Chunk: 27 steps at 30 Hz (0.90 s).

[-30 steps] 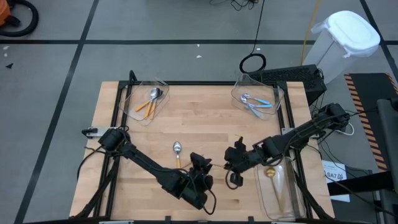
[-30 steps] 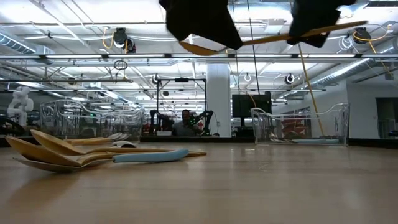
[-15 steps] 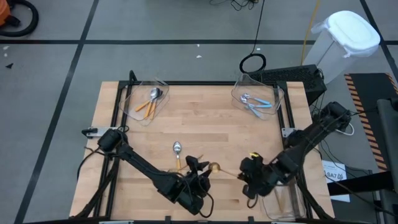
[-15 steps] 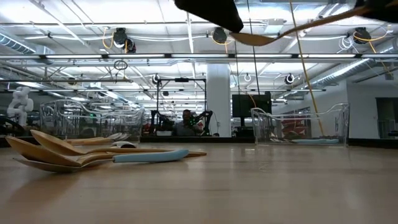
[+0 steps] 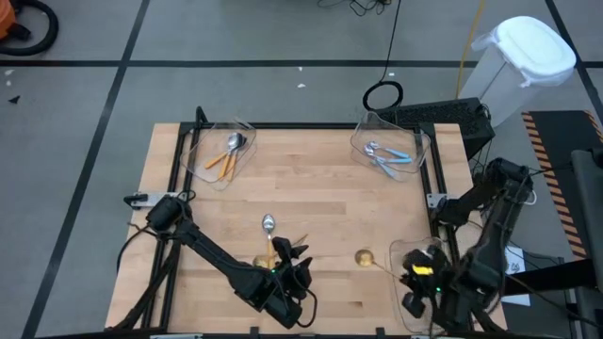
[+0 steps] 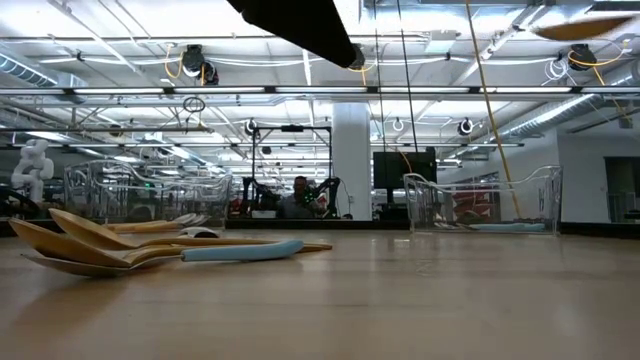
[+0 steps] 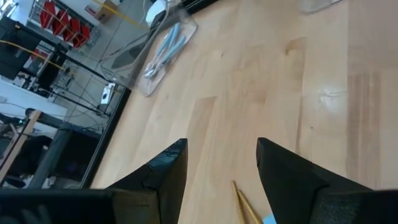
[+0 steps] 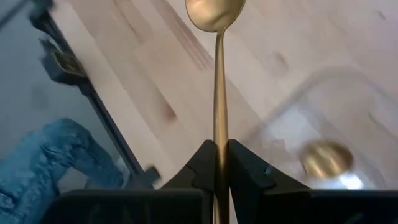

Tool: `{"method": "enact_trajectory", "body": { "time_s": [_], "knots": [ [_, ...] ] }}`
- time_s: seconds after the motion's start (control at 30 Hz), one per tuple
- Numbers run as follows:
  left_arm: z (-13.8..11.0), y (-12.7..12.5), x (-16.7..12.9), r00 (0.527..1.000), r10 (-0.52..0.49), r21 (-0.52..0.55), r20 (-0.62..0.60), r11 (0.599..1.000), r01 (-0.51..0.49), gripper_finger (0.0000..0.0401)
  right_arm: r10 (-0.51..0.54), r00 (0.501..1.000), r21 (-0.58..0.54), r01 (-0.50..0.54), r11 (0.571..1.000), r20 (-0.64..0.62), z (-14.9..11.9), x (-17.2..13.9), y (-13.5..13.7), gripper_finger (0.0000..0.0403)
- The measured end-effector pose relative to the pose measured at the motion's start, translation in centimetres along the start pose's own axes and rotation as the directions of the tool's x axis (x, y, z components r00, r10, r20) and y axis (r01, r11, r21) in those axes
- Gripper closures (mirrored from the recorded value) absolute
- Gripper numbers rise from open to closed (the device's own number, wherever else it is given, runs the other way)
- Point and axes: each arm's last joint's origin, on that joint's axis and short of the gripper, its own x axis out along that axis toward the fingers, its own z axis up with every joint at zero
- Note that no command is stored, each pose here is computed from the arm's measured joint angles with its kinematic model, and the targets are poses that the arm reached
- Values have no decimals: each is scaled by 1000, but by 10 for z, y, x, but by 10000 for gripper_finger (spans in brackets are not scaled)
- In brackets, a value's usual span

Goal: Sort silverware by color (type)
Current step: Put the gold spoon into the bottom transparent bin

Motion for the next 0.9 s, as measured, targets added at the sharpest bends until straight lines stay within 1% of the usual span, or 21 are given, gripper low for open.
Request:
{"method": "enact_trajectory", "body": {
  "time_s": [0.2,0.37,0.53,0.67,0.9],
  "knots": [
    [0,1,1,1000,2,-11,-1,1000,-2,210,-129,987,64,136,989,-94,-24,-12,-5,384],
    [0,0,1,1000,2,-10,-2,1000,-2,210,-192,974,106,205,973,-120,-39,-16,-11,384],
    [0,0,1,1000,2,-4,-2,1000,-2,210,-230,965,141,246,959,-125,-46,-20,-18,384],
    [0,1,2,1000,4,-3,-3,1000,-4,210,-301,937,170,330,929,-176,-50,-24,-24,384],
    [1,3,7,1000,4,-11,-13,1000,-4,210,-355,911,174,392,903,-211,-56,-14,-20,380]
  ]
}}
